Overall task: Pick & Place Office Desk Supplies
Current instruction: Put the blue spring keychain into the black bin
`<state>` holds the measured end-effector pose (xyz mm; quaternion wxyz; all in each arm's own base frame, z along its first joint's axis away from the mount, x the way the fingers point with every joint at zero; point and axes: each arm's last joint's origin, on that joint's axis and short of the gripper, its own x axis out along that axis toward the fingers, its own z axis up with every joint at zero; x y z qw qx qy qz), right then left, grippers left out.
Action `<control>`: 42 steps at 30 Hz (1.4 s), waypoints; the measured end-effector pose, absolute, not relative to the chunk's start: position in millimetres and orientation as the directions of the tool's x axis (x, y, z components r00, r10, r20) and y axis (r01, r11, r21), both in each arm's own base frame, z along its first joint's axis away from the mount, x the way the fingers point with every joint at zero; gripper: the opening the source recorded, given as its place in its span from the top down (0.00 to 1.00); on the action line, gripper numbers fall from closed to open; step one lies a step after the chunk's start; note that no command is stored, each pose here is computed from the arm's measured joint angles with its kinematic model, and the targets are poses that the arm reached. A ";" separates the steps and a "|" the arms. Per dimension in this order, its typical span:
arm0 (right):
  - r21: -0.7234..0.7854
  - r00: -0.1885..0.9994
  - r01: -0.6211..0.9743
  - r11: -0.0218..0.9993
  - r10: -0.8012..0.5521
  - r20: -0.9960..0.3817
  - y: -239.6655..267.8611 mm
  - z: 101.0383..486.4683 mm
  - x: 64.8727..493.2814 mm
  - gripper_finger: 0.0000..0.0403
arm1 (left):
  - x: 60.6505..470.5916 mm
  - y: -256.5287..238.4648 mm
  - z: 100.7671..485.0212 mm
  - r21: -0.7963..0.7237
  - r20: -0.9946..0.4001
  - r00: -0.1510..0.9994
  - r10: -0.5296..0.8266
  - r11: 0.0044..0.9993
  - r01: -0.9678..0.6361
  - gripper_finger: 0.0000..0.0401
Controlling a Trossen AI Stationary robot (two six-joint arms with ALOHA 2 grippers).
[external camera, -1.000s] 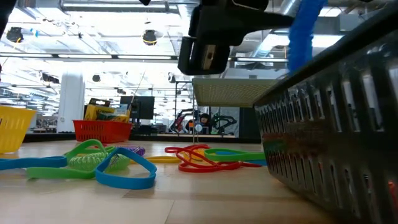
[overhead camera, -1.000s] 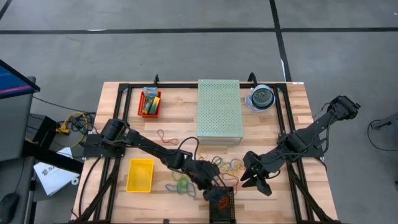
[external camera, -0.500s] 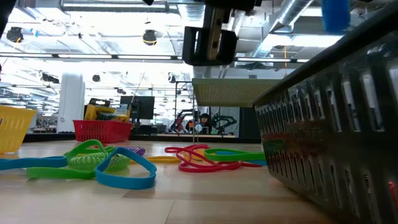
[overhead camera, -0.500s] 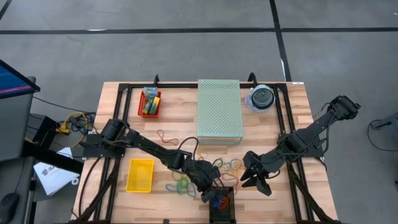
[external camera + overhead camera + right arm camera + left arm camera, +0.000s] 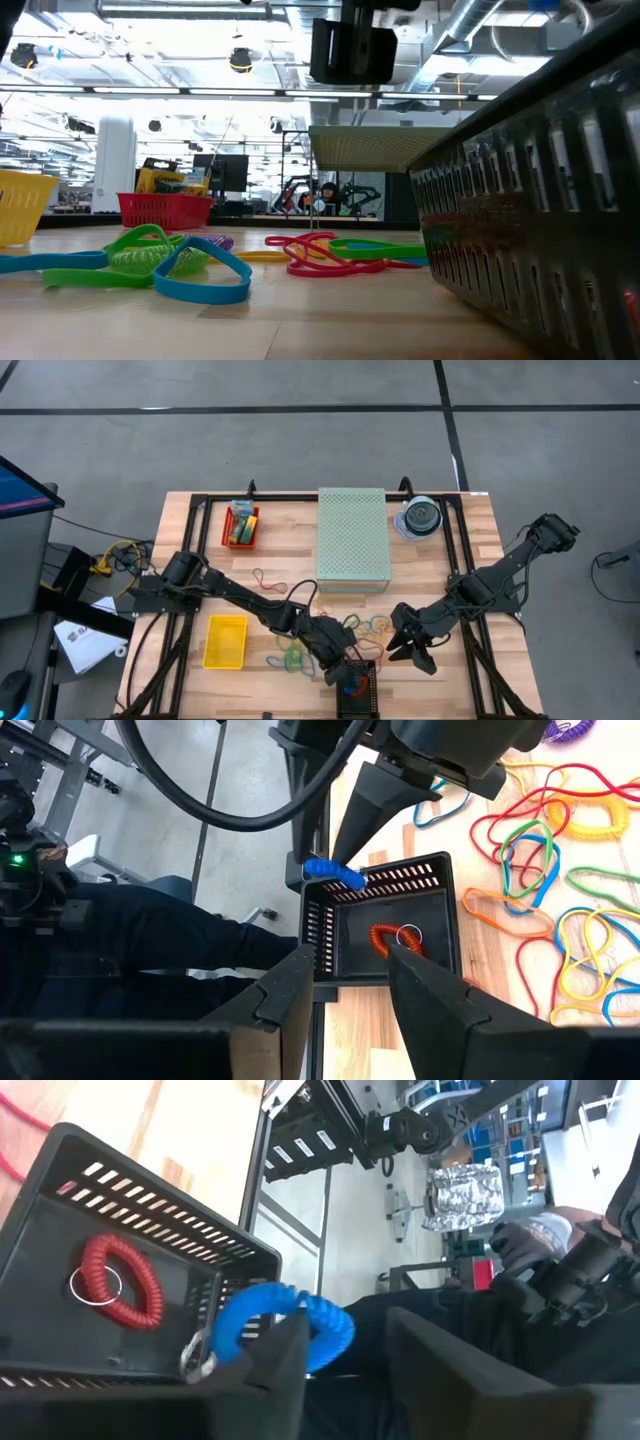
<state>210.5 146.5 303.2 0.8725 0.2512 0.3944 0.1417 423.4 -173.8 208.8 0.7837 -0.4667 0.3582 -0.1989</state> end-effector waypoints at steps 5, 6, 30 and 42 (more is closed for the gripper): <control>0.550 0.649 -0.049 0.834 0.445 -0.617 146.5 303.2 210.5 0.68 | 421.7 -177.6 208.8 -0.875 -0.376 0.658 -0.652 0.483 -0.022 0.46; 0.550 0.649 -0.049 0.834 0.445 -0.617 146.5 303.2 210.5 0.68 | 421.8 -177.6 208.8 -0.875 -0.377 0.659 -0.651 0.484 -0.022 0.44; 0.578 0.682 -0.091 0.811 0.474 -0.558 154.5 308.8 210.0 0.68 | 423.7 -178.0 213.2 -0.883 -0.333 0.680 -0.654 0.468 0.017 0.64; 0.478 0.604 -0.119 0.870 0.446 -0.661 194.9 253.3 240.5 0.64 | 425.5 -179.3 220.9 -0.889 -0.254 0.682 -0.686 0.443 0.114 0.46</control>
